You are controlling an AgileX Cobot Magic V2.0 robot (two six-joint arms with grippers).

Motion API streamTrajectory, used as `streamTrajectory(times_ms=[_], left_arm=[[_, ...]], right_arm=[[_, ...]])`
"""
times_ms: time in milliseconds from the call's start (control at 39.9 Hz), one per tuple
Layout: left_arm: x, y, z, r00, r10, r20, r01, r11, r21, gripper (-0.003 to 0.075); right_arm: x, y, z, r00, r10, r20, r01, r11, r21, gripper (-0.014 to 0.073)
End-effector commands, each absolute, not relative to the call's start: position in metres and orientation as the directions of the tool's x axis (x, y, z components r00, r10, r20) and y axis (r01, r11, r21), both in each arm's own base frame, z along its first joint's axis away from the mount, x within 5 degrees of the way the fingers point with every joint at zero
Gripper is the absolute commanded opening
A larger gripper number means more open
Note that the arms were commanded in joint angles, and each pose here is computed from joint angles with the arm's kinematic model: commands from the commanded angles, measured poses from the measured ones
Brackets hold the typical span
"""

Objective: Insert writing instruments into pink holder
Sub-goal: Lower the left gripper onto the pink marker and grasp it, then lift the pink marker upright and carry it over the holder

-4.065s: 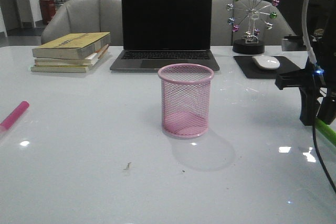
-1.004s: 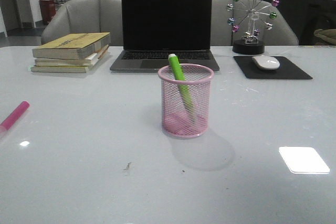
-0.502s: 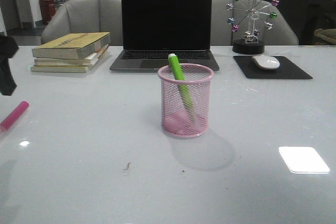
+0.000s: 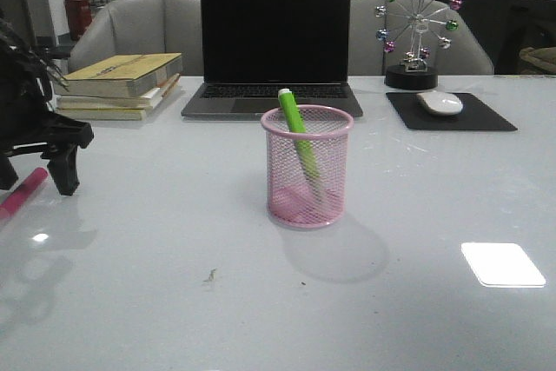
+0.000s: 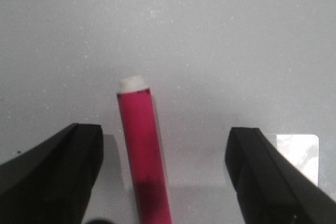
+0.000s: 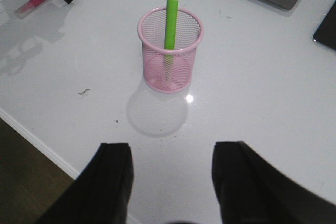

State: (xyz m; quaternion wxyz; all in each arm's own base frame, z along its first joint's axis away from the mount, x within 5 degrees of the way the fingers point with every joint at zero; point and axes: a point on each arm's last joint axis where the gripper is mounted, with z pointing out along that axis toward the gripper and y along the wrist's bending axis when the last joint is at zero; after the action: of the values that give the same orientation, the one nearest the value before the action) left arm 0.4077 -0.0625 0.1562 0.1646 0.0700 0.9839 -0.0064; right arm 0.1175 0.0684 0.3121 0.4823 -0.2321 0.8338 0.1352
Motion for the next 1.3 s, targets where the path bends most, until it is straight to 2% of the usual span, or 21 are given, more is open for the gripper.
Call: streamTrajectory(times_ms=[0,401,728,828,953,1079,1179,1280], left_arm=[[0.417,-0.062,0.186,-0.898,0.119,-0.423,0.128,0.992,0.007,0.0540],[0.416,-0.046,0.185,-0.926,0.005,-0.377,0.035,0.997,-0.072,0.0379],[0.417,-0.044,0.189,-0.919,0.005,-0.394,0.034,0.997,-0.068,0.0093],[0.412,-0.052,0.208,-0.879,0.017,-0.477,0.058,0.996,-0.072,0.0091],[0.393,-0.068,0.242,-0.766,0.043,-0.641,0.117,0.990,-0.074,0.0091],[0.356,-0.092,0.279,-0.559,0.051,-0.828,0.208,0.975,-0.081,0.0091],[0.330,-0.109,0.297,-0.380,0.030,-0.925,0.280,0.956,-0.084,0.0091],[0.305,-0.132,0.310,-0.186,-0.015,-0.982,0.372,0.924,-0.085,0.0091]], right_arm=[[0.120,0.069,0.327,-0.353,-0.209,-0.912,-0.510,0.860,0.001,0.0461],[0.120,0.069,0.327,-0.353,-0.209,-0.912,-0.510,0.860,0.001,0.0461],[0.120,0.069,0.327,-0.353,-0.209,-0.912,-0.510,0.860,0.001,0.0461],[0.120,0.069,0.327,-0.353,-0.209,-0.912,-0.510,0.860,0.001,0.0461],[0.120,0.069,0.327,-0.353,-0.209,-0.912,-0.510,0.860,0.001,0.0461],[0.120,0.069,0.327,-0.353,-0.209,-0.912,-0.510,0.860,0.001,0.0461],[0.120,0.069,0.327,-0.353,-0.209,-0.912,-0.510,0.860,0.001,0.0461],[0.120,0.069,0.327,-0.353,-0.209,-0.912,-0.510,0.860,0.001,0.0461]])
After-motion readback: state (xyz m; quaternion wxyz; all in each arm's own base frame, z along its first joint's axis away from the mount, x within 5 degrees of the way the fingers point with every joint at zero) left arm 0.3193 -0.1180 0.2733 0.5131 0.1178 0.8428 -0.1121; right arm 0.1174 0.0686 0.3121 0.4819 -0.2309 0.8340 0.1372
